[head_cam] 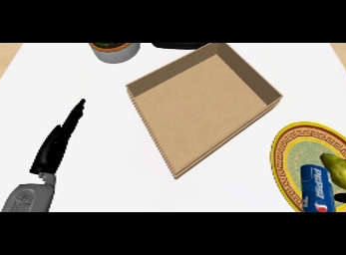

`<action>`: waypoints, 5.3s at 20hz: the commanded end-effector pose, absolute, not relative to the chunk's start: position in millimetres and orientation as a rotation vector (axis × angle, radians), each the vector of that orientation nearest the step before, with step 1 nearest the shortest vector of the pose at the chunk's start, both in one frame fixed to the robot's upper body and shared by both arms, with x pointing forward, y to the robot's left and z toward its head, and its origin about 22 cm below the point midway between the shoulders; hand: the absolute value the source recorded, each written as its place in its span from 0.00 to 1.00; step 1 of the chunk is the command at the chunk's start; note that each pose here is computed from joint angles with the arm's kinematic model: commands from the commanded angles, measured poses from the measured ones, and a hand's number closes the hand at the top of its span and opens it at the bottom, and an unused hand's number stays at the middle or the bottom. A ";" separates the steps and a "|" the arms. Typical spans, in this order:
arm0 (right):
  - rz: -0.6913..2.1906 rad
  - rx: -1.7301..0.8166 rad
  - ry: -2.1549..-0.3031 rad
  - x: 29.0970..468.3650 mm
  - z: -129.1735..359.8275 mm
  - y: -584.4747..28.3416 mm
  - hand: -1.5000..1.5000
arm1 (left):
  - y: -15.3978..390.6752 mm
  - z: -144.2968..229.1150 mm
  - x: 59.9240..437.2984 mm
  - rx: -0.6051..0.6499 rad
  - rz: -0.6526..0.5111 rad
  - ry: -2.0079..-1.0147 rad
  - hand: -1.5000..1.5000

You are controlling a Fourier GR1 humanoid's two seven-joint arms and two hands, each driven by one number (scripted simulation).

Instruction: Pick the pear from the plate and place it in the cardboard box

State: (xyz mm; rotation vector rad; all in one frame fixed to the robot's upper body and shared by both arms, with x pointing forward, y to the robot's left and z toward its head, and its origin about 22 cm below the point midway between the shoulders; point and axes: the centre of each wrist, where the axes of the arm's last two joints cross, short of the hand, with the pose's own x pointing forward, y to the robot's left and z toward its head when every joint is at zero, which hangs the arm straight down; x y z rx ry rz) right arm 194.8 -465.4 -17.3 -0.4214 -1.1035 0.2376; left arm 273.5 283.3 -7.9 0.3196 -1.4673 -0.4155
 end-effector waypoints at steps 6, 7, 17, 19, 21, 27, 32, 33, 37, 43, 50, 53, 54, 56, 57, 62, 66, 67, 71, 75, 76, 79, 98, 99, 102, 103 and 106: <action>0.239 -0.392 -1.106 208.3 -37.2 -459.5 1.00 | 291.4 -18.9 256.7 0.342 -0.433 -1.461 0.50; 0.294 -0.443 -1.095 196.6 -33.9 -445.8 1.00 | 306.2 3.3 279.9 0.325 -0.425 -1.469 0.50; 0.259 -0.732 -1.186 215.3 -35.3 -443.3 1.00 | 275.2 -6.4 266.6 0.330 -0.413 -1.458 0.50; 0.230 -0.769 -1.200 197.6 -27.6 -443.2 1.00 | 296.5 -17.0 279.5 0.327 -0.407 -1.472 0.50; 0.223 -0.817 -1.187 204.9 -41.2 -430.1 1.00 | 281.7 -15.3 268.8 0.331 -0.413 -1.469 0.50; 0.418 -1.000 -1.113 300.8 -1.8 -339.7 1.00 | 255.1 8.3 289.4 0.237 -0.538 -1.551 0.50; 0.458 -1.134 -1.009 330.7 23.2 -306.2 1.00 | 239.1 9.3 293.7 0.190 -0.591 -1.553 0.50; 0.469 -1.162 -0.997 336.8 30.8 -297.8 1.00 | 234.1 13.4 297.5 0.185 -0.605 -1.565 0.50; 0.442 -1.314 -0.931 362.0 66.8 -270.4 1.00 | 226.1 14.2 299.6 0.158 -0.632 -1.568 0.50; 0.360 -1.560 -0.742 387.7 114.5 -232.5 1.00 | 219.7 14.2 304.1 0.152 -0.648 -1.543 0.50; 0.255 -1.756 -0.571 403.1 172.6 -154.4 1.00 | 221.0 11.0 307.4 0.167 -0.621 -1.519 0.50; 0.155 -1.793 -0.583 406.5 198.6 -120.9 1.00 | 223.0 8.8 305.6 0.187 -0.591 -1.519 0.50; 0.151 -1.816 -0.587 406.1 208.8 -107.4 1.00 | 232.0 6.6 305.6 0.191 -0.582 -1.505 0.50; 0.156 -1.811 -0.565 408.2 209.5 -90.8 1.00 | 237.4 5.7 305.1 0.223 -0.567 -1.500 0.50; 0.156 -1.818 -0.545 411.2 216.9 -87.1 1.00 | 236.3 4.8 303.3 0.211 -0.563 -1.500 0.50; 0.154 -1.811 -0.477 418.5 224.8 -80.9 1.00 | 241.4 2.8 301.1 0.245 -0.517 -1.485 0.50; 0.186 -1.804 -0.377 425.6 220.8 -89.2 1.00 | 257.4 4.4 299.7 0.262 -0.495 -1.499 0.50; 0.183 -1.782 -0.363 426.5 208.5 -96.8 1.00 | 256.5 -3.5 298.3 0.261 -0.482 -1.487 0.50; 0.100 -1.520 -0.329 433.0 193.1 -134.3 1.00 | 258.7 -0.4 301.2 0.257 -0.484 -1.499 0.50; 0.086 -1.372 -0.381 436.9 184.8 -131.8 0.00 | 247.1 -3.4 298.2 0.248 -0.497 -1.494 0.50; 0.073 -1.370 -0.398 433.9 166.9 -132.4 0.00 | 261.0 0.1 300.0 0.251 -0.502 -1.499 0.50; -0.014 -1.423 -0.595 427.5 175.4 -111.5 0.00 | 253.1 -1.8 294.0 0.262 -0.491 -1.505 0.50; -0.641 -1.442 -1.251 369.9 177.9 -144.0 0.00 | 275.9 -7.6 286.5 0.288 -0.443 -1.478 0.50; -0.654 -1.438 -1.288 365.3 173.0 -144.2 0.00 | 283.9 -5.9 287.9 0.298 -0.444 -1.472 0.50; -0.705 -1.466 -1.312 347.4 162.9 -152.8 0.00 | 280.2 -7.4 283.3 0.301 -0.439 -1.467 0.50; -0.705 -1.490 -1.318 343.0 150.9 -155.8 0.00 | 274.5 -6.0 286.5 0.304 -0.444 -1.472 0.50; -0.740 -1.516 -1.338 322.6 142.9 -160.7 0.00 | 283.9 -10.6 278.9 0.304 -0.418 -1.476 0.50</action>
